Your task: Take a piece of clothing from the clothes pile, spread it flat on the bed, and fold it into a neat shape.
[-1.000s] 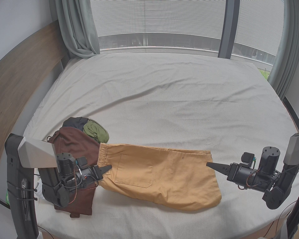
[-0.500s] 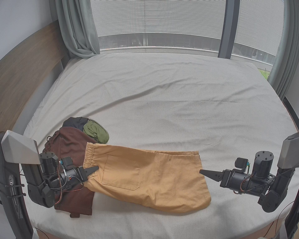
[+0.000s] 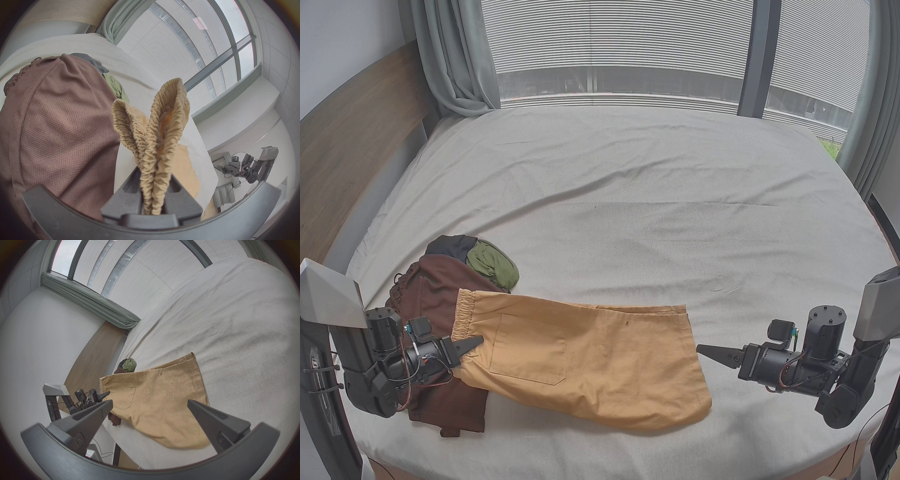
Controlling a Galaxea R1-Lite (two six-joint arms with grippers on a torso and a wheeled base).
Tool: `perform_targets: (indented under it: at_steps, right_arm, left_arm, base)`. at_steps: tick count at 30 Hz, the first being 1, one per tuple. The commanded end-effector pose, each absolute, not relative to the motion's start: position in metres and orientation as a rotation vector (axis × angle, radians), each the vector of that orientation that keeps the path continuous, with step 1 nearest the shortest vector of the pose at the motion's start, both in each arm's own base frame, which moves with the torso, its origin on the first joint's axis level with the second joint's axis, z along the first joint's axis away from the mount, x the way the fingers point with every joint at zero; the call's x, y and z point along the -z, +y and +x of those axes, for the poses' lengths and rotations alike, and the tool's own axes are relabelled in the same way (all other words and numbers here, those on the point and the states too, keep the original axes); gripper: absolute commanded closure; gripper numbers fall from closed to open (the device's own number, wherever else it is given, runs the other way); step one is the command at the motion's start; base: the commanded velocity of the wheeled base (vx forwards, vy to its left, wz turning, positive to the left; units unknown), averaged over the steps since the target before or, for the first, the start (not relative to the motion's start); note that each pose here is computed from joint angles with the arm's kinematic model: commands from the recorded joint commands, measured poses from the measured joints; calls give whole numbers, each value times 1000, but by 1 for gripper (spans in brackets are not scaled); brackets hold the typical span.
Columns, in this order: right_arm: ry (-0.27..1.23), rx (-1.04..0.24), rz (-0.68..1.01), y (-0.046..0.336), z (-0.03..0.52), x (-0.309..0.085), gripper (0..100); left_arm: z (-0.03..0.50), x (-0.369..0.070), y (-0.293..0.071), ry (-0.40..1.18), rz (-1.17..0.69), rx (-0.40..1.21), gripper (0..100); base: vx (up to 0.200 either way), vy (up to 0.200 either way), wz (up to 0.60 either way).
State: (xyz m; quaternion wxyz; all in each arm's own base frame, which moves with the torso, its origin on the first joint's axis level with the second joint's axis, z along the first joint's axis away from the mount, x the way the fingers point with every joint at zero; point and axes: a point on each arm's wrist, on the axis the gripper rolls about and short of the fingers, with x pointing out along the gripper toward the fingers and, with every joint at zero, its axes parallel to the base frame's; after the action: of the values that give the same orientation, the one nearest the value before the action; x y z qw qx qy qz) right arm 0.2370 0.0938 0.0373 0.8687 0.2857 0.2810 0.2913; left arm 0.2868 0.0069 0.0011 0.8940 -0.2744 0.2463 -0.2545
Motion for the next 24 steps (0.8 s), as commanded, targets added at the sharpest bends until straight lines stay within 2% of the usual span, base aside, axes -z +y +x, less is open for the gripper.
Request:
perform_targets:
  at_steps: [1, 24]
  right_arm:
    - [591, -610, 598, 94, 237, -37, 0]
    - [574, -615, 598, 94, 238, -40, 0]
  left_arm:
    - [287, -4, 4, 503, -565, 544, 100]
    - [285, -39, -60, 470, -579, 712, 100]
  base:
    - [0, 0, 0]
    - [0, 0, 0]
